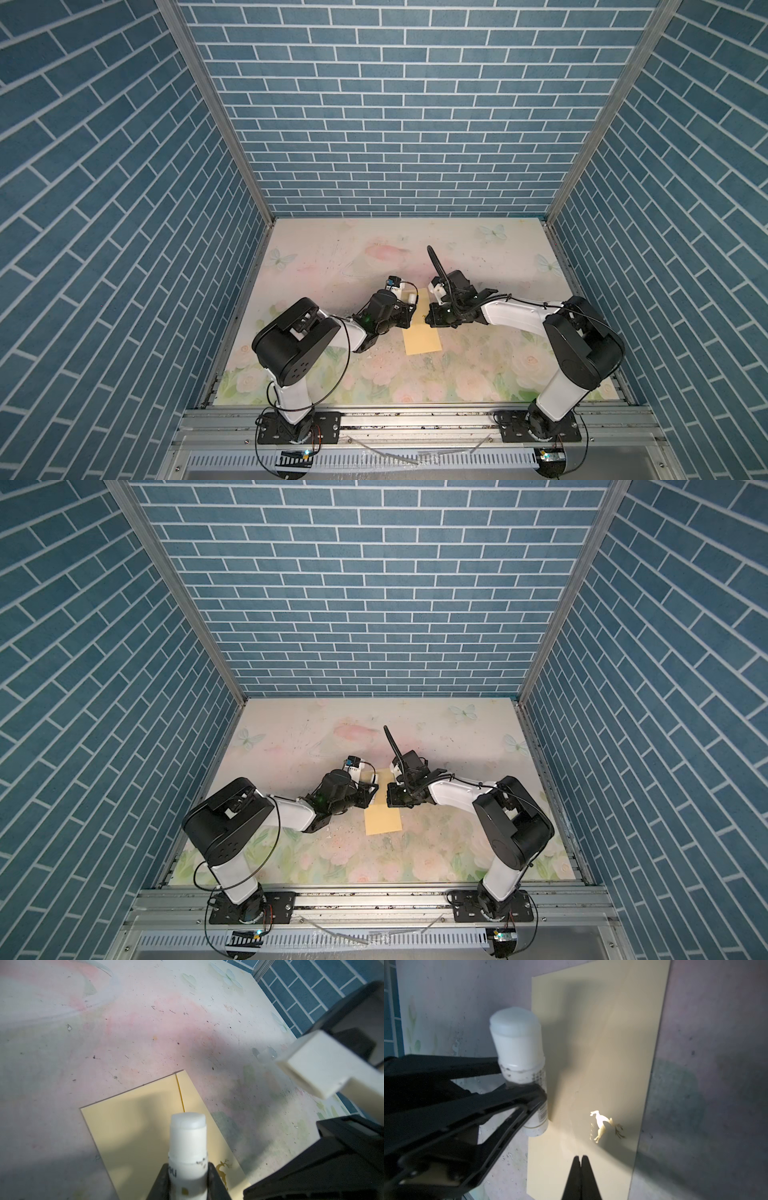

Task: Place the letter into the envelope and seal it
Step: 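Press the right gripper tips along the closed flap, then keep the right gripper tips pressed on the sealed envelope flap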

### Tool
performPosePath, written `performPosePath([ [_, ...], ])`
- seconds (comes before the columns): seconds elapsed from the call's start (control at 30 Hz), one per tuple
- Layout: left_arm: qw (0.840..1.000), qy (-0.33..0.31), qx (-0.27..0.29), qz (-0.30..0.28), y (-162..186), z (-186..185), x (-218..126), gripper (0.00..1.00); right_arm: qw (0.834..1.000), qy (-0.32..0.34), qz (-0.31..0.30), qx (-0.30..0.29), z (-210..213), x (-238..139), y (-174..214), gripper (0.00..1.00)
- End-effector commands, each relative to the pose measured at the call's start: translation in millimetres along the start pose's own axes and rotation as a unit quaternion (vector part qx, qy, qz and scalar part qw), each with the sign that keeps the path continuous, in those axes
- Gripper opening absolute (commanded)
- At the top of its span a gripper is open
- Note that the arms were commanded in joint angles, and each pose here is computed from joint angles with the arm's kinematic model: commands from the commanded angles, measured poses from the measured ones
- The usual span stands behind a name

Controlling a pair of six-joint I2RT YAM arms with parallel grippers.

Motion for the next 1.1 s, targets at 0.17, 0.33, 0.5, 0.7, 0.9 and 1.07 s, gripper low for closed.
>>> performPosePath([
  [0.17,0.999,-0.031,-0.001,0.028,17.3,16.2,5.0,0.0,1.0,0.001,0.01,-0.017,6.5,13.5,-10.4,0.0],
  [0.33,0.999,-0.03,-0.003,0.028,18.3,16.7,5.5,0.0,1.0,0.004,0.015,-0.013,4.2,23.4,-10.7,0.0],
  [0.5,0.999,-0.03,0.004,0.032,18.6,16.1,3.0,0.0,1.0,0.009,0.019,-0.002,-1.0,34.3,-8.6,0.0],
  [0.7,0.999,-0.026,-0.009,0.032,22.3,18.2,6.7,0.0,1.0,0.008,0.02,0.006,-2.5,41.6,-10.2,0.0],
  [0.9,0.999,-0.034,-0.009,0.033,24.8,21.9,5.1,0.0,0.999,0.019,0.03,-0.001,-5.0,33.5,-2.2,0.0],
  [1.07,0.999,-0.04,-0.008,0.033,26.1,24.3,3.5,0.0,0.999,0.022,0.037,0.001,-7.4,23.7,12.1,0.0],
])
Point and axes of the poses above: each gripper's point midway between its finger pads, its own x axis out along the fingers, its own z axis along the line the jaws close on, y = z × x, the point moved 5 cm from there along -x, back along the fingers, and after that the axes turned 8 degrees about -x, right-handed, at the moved point
